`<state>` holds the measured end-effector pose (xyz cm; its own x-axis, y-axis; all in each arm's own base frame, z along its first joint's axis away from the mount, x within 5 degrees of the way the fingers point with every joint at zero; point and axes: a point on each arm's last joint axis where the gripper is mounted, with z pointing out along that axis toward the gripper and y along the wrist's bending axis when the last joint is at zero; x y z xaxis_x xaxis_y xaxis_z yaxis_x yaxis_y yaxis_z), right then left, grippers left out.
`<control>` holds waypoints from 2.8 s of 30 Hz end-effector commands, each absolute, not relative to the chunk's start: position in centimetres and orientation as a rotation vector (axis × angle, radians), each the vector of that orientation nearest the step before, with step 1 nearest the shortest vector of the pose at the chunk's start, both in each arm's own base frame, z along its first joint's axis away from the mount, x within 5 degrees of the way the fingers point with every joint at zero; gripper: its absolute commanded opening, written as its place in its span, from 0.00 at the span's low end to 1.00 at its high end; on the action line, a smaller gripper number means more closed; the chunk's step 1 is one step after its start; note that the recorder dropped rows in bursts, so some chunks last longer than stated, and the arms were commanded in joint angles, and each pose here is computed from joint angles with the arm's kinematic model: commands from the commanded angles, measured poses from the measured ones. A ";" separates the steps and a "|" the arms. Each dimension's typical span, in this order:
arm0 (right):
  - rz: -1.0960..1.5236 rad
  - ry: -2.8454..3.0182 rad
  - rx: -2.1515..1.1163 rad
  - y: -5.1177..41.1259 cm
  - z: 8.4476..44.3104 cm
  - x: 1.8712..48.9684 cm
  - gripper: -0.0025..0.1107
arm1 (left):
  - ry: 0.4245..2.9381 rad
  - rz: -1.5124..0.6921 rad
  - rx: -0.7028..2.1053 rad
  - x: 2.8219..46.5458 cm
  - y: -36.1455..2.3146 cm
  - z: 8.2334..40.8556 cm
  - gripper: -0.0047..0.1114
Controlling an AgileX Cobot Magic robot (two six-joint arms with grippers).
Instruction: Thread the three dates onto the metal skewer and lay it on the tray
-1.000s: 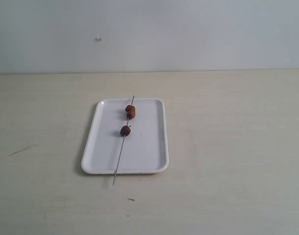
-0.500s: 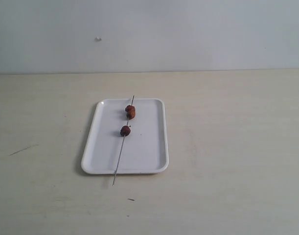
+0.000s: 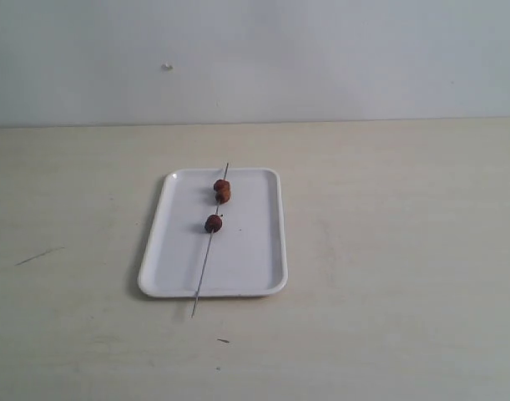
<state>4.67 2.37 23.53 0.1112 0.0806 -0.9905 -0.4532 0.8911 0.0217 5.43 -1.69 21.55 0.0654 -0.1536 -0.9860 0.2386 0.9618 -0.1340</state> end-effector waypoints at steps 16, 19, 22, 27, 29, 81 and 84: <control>0.828 1.720 0.015 3.1 19.8 4.7 0.02 | 1.472 -0.311 0.068 5.4 -1.8 21.5 0.04; 0.717 1.706 -0.088 3.0 19.7 4.7 0.02 | 1.472 -0.311 0.068 5.4 -1.8 21.5 0.04; 0.500 1.665 -0.283 2.8 19.7 4.9 0.02 | 1.472 -0.311 0.068 5.4 -1.8 21.5 0.04; 0.296 1.622 -0.458 2.6 19.6 5.0 0.02 | 1.472 -0.311 0.068 5.4 -1.8 21.5 0.04; 0.261 1.640 -0.384 2.2 19.6 5.1 0.02 | 1.472 -0.311 0.068 5.4 -1.8 21.5 0.04; 0.033 1.674 0.097 -0.2 19.6 5.6 0.02 | 1.472 -0.311 0.068 5.4 -1.8 21.5 0.04; 0.033 1.674 0.097 -0.2 19.6 5.6 0.02 | 1.472 -0.311 0.068 5.4 -1.8 21.5 0.04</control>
